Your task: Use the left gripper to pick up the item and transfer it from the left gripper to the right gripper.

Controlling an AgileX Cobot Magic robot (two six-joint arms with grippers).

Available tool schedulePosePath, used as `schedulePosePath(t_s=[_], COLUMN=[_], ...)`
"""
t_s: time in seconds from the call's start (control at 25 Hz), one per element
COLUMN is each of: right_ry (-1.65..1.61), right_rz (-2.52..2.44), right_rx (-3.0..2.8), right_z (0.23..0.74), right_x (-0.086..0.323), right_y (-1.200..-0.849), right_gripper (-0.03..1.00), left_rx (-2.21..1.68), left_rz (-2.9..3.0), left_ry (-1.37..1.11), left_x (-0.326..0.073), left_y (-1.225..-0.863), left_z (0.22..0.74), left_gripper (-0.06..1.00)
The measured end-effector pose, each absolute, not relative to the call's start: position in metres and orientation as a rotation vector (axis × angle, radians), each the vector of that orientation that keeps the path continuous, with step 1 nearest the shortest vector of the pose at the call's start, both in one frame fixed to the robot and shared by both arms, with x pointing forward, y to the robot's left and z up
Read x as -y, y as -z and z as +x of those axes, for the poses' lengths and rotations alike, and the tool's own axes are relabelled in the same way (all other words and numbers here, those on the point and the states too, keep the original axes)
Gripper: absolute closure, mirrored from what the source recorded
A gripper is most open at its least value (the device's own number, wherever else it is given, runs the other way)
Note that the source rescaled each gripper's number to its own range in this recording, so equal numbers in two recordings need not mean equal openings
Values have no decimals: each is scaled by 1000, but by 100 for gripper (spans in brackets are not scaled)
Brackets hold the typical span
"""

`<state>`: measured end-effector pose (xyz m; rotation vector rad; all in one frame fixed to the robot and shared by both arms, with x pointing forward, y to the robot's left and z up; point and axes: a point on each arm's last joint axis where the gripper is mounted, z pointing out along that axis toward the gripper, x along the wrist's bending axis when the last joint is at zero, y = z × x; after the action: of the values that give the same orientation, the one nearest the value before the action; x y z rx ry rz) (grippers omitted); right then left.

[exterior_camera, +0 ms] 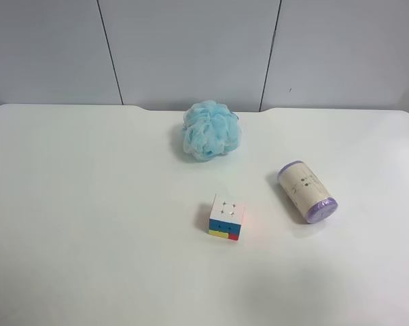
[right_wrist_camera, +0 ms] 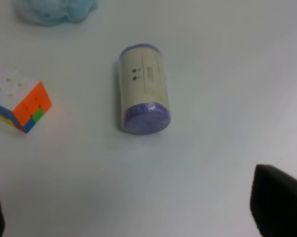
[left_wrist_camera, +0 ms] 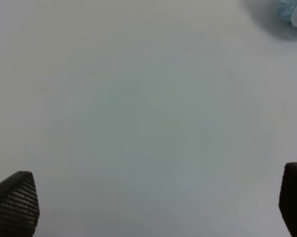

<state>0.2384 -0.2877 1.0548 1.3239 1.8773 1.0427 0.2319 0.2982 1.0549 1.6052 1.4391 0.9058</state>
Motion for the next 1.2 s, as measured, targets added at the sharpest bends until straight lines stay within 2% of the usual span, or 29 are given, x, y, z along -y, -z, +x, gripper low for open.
schedulePosePath(t_s=[1.2], right_ry=[-988], right_rz=[1414], right_rx=[-1669], right_z=[232], right_x=[288], right_y=[-1055], right_gripper=[-3], left_rx=[-1439], left_rz=[1605], left_ry=[-906], left_x=[-298], left_y=[-1055], left_z=[232], left_gripper=[-5])
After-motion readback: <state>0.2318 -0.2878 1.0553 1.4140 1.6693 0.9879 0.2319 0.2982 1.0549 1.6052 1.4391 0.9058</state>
